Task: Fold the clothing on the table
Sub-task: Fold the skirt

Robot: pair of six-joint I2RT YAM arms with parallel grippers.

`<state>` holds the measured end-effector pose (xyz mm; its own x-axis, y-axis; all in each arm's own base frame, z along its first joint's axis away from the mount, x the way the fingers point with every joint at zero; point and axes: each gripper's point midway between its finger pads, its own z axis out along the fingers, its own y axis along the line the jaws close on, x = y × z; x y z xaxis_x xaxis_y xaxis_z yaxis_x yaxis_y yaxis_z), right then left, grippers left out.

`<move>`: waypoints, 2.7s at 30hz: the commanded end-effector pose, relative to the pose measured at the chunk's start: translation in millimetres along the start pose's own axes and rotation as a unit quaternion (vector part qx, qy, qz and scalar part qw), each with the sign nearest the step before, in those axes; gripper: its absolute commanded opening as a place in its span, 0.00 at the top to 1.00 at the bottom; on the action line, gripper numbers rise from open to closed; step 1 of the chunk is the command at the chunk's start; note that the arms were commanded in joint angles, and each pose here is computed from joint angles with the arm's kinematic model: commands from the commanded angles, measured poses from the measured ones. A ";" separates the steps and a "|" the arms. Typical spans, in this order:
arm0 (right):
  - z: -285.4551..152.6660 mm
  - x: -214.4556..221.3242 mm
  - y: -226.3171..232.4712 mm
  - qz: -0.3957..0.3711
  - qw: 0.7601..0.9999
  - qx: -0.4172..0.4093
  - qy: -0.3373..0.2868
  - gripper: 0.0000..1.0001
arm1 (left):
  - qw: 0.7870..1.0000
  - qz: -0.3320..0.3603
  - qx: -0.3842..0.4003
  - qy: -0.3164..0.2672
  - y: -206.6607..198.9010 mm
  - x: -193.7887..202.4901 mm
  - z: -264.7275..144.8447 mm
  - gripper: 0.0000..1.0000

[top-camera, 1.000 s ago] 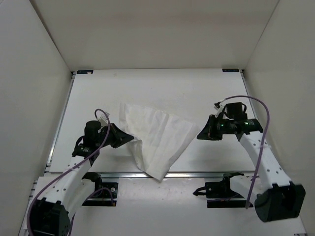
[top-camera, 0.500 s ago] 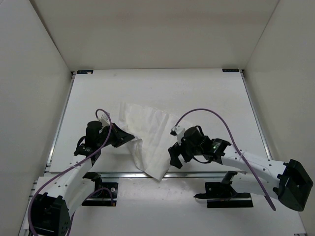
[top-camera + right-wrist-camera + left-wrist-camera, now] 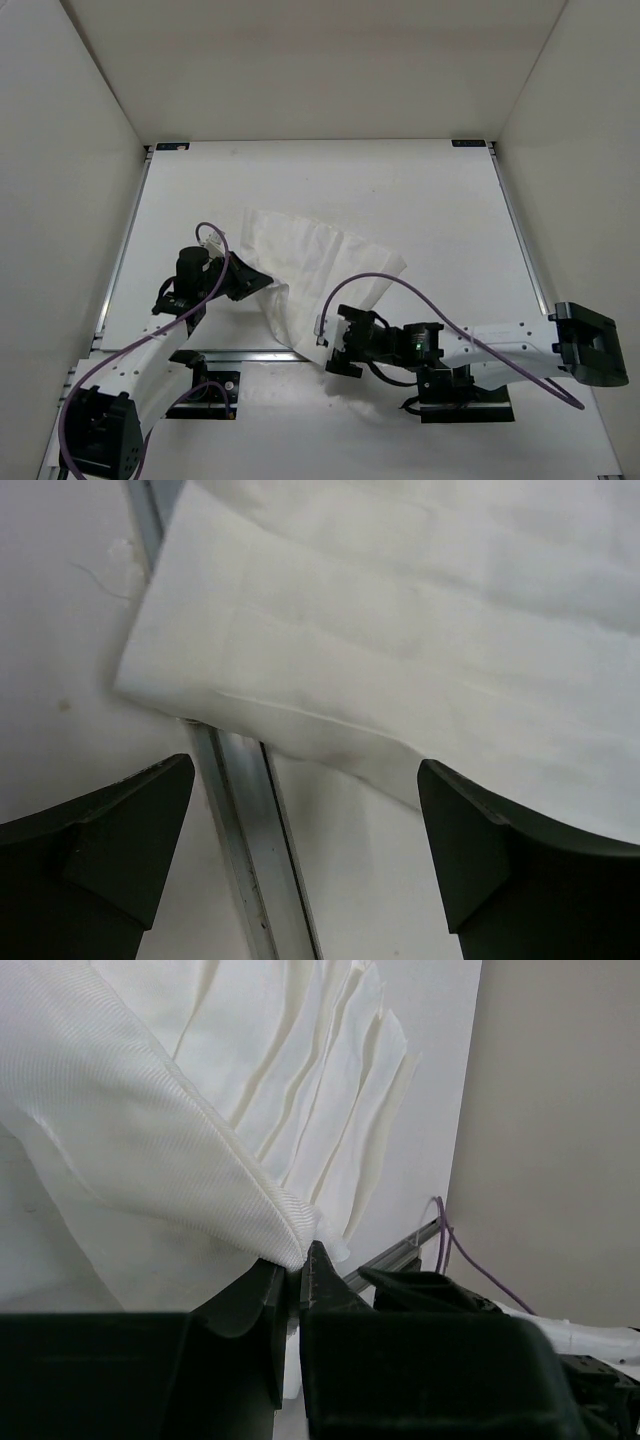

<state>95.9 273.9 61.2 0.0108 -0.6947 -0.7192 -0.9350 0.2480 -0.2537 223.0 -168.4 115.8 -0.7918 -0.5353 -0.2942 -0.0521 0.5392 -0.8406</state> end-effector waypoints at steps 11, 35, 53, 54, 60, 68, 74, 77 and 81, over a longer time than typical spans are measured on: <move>27.3 1.6 16.6 -0.121 0.992 0.025 -0.034 0.07 | 1.000 0.023 0.007 -0.005 -2.7 -5.4 2.6 1.00; -26.4 -68.1 -19.1 0.080 0.970 -0.029 -0.227 1.00 | 0.999 0.026 0.017 -0.014 -11.3 -11.8 -2.4 1.00; -94.4 -34.7 -143.9 0.423 0.864 0.027 -0.271 1.00 | 0.982 0.074 0.159 -0.068 -78.4 -25.7 -38.5 0.65; -96.5 -30.6 -150.2 0.432 0.859 0.036 -0.274 1.00 | 0.980 0.085 0.165 -0.067 -80.1 -24.5 -38.3 0.63; -91.5 -24.3 -154.2 0.449 0.858 0.030 -0.248 1.00 | 0.972 0.173 0.139 -0.073 -69.6 -24.0 -35.3 0.45; -87.2 -18.5 -158.2 0.456 0.856 0.043 -0.241 0.99 | 0.974 0.204 0.081 -0.048 -35.2 -11.3 -25.9 0.36; -86.9 -12.8 -163.4 0.468 0.849 0.047 -0.241 1.00 | 0.976 0.215 0.039 -0.008 -1.9 17.7 -20.8 0.37; -86.9 -10.5 -165.2 0.473 0.846 0.048 -0.240 1.00 | 0.970 0.240 0.035 0.028 5.0 40.3 -18.6 0.37; -85.4 -10.0 -165.4 0.473 0.847 0.051 -0.239 1.00 | 0.963 0.260 0.017 0.070 4.5 57.2 -18.7 0.39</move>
<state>212.9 179.7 146.0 -0.6114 0.1721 -0.7724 -0.5336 0.6311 0.5630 172.9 -183.5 108.7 -0.7722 -0.1800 -0.6094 0.3692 0.6534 -0.6609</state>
